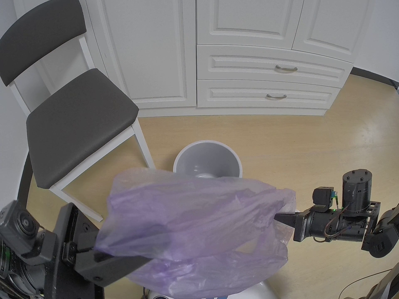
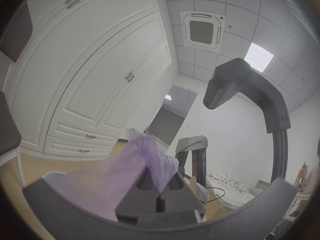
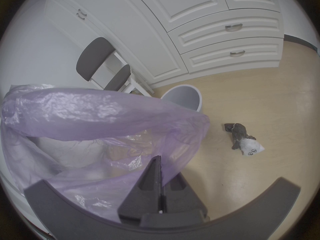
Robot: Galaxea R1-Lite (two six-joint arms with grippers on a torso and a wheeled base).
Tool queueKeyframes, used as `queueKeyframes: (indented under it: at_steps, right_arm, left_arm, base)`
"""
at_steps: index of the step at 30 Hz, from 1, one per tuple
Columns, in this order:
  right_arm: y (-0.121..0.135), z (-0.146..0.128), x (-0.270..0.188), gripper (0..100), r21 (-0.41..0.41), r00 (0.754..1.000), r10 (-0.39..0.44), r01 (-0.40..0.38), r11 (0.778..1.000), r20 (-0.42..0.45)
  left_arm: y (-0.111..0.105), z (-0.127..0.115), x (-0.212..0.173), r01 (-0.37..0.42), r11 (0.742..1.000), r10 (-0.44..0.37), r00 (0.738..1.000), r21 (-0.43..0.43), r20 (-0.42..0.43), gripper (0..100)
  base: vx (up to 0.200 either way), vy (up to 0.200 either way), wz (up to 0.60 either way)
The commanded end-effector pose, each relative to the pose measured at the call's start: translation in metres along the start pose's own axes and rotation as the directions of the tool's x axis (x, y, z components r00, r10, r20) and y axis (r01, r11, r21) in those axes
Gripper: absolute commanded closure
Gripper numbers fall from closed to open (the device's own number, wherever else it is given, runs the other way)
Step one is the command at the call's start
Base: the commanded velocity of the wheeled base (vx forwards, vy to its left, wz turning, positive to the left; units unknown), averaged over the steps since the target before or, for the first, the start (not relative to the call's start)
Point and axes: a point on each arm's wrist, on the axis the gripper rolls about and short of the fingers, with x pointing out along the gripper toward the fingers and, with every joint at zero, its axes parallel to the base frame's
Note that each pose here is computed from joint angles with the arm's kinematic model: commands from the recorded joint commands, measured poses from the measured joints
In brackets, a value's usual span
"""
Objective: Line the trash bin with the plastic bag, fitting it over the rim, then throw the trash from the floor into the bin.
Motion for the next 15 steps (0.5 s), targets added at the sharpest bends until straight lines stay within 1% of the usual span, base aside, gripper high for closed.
queueKeyframes:
  at_steps: [1,2,5,6,8,10,12,13,14,15]
  right_arm:
    - [0.004,0.009,-0.007,100,-0.006,0.999,-0.005,0.005,1.000,0.035]
    - [0.005,0.010,-0.008,100,-0.006,0.999,-0.006,0.006,1.000,0.037]
    - [0.011,0.025,-0.019,100,0.005,0.999,-0.034,0.034,0.999,0.004]
    - [0.012,0.026,-0.020,100,0.009,0.999,-0.036,0.036,0.999,0.000]
    - [0.017,0.037,-0.030,100,0.054,0.998,-0.053,0.055,0.997,-0.041]
    - [0.022,0.046,-0.038,100,0.083,0.997,-0.056,0.061,0.995,-0.056]
    - [0.024,0.049,-0.042,100,0.086,0.997,-0.056,0.060,0.995,-0.050]
    - [0.024,0.049,-0.043,100,0.085,0.997,-0.055,0.059,0.995,-0.047]
    - [0.025,0.050,-0.046,100,0.083,0.998,-0.053,0.056,0.995,-0.035]
    - [0.027,0.052,-0.052,100,0.078,0.999,-0.050,0.051,0.996,-0.015]
  left_arm:
    - [0.005,-0.002,0.007,-0.036,0.999,0.036,0.999,0.002,-0.005,100]
    - [0.005,-0.003,0.007,-0.041,0.999,0.041,0.999,0.002,-0.008,100]
    - [0.012,-0.007,0.014,-0.097,0.995,0.097,0.995,0.003,-0.016,100]
    - [0.012,-0.007,0.015,-0.100,0.995,0.100,0.995,0.005,-0.017,100]
    - [0.017,-0.011,0.021,-0.140,0.990,0.141,0.990,0.006,-0.027,100]
    - [0.022,-0.012,0.026,-0.195,0.981,0.195,0.979,0.008,-0.053,100]
    - [0.024,-0.012,0.029,-0.238,0.971,0.238,0.968,0.007,-0.084,100]
    - [0.025,-0.011,0.029,-0.243,0.970,0.242,0.966,0.008,-0.086,100]
    - [0.026,-0.011,0.033,-0.277,0.961,0.276,0.955,0.009,-0.111,100]
    - [0.028,-0.008,0.037,-0.334,0.943,0.333,0.933,0.015,-0.137,100]
  base:
    - [0.000,0.000,0.00]
    - [0.000,0.000,0.00]
    - [0.000,0.000,0.00]
    - [0.000,0.000,0.00]
    - [0.000,0.000,0.00]
    - [0.000,0.000,0.00]
    - [0.000,0.000,0.00]
    - [0.000,0.000,0.00]
    - [0.000,0.000,0.00]
    - [0.000,0.000,0.00]
